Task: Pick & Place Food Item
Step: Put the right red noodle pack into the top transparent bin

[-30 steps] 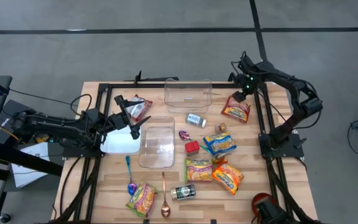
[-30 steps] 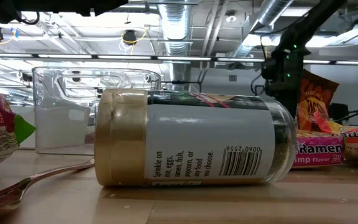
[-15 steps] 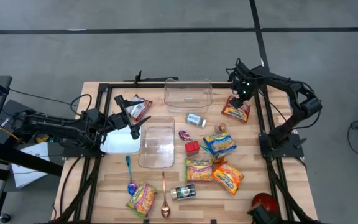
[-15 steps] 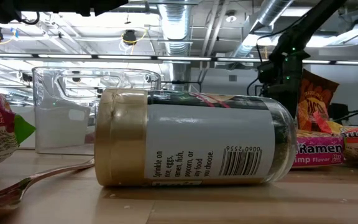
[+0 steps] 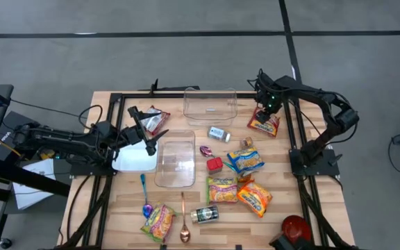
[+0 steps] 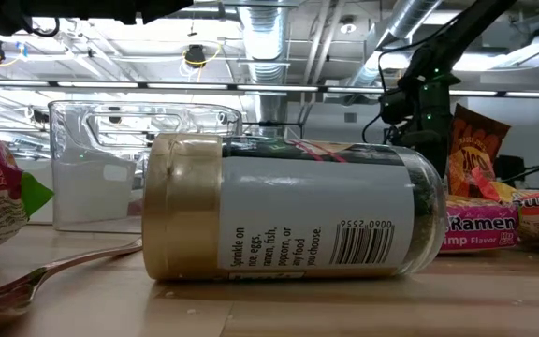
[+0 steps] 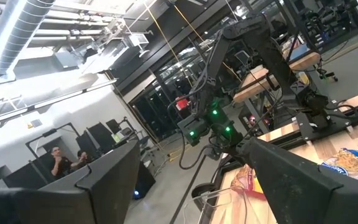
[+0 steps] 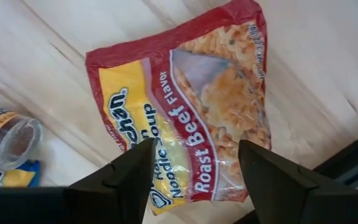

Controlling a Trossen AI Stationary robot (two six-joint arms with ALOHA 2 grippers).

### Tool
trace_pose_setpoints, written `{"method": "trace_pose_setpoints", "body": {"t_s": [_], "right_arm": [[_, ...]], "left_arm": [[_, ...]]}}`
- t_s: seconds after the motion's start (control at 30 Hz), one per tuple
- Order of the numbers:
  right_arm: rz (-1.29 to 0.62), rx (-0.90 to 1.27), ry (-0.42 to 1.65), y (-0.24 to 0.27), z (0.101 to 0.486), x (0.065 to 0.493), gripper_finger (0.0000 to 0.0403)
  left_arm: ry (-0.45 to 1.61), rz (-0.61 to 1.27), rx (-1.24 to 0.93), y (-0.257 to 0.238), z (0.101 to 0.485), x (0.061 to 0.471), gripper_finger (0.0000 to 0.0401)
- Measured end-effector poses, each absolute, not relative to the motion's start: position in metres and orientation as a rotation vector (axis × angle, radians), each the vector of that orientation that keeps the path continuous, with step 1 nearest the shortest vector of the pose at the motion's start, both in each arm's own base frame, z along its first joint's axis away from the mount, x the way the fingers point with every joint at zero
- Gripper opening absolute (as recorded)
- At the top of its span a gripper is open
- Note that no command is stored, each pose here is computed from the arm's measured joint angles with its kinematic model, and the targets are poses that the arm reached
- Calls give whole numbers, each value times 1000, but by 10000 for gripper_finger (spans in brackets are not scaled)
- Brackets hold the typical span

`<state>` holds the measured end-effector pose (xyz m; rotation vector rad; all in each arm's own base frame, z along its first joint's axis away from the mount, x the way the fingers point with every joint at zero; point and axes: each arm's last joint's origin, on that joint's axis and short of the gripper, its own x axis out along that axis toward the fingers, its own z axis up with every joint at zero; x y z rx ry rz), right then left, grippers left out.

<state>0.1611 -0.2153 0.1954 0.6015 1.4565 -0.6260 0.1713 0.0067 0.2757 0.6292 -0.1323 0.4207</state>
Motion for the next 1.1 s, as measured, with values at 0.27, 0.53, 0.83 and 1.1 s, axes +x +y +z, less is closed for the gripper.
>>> {"method": "trace_pose_setpoints", "body": {"t_s": [0.27,0.53,0.83,1.1], "right_arm": [[-624,631,1496,-207,176,152,226],[-639,621,1469,-209,175,154,217],[-664,646,1458,-210,175,154,145],[-671,657,1462,-209,175,154,76]], "left_arm": [[-132,421,630,7,276,171,298],[-132,421,630,7,276,171,298],[-132,421,631,7,276,171,298],[-132,421,631,7,276,171,298]]}}
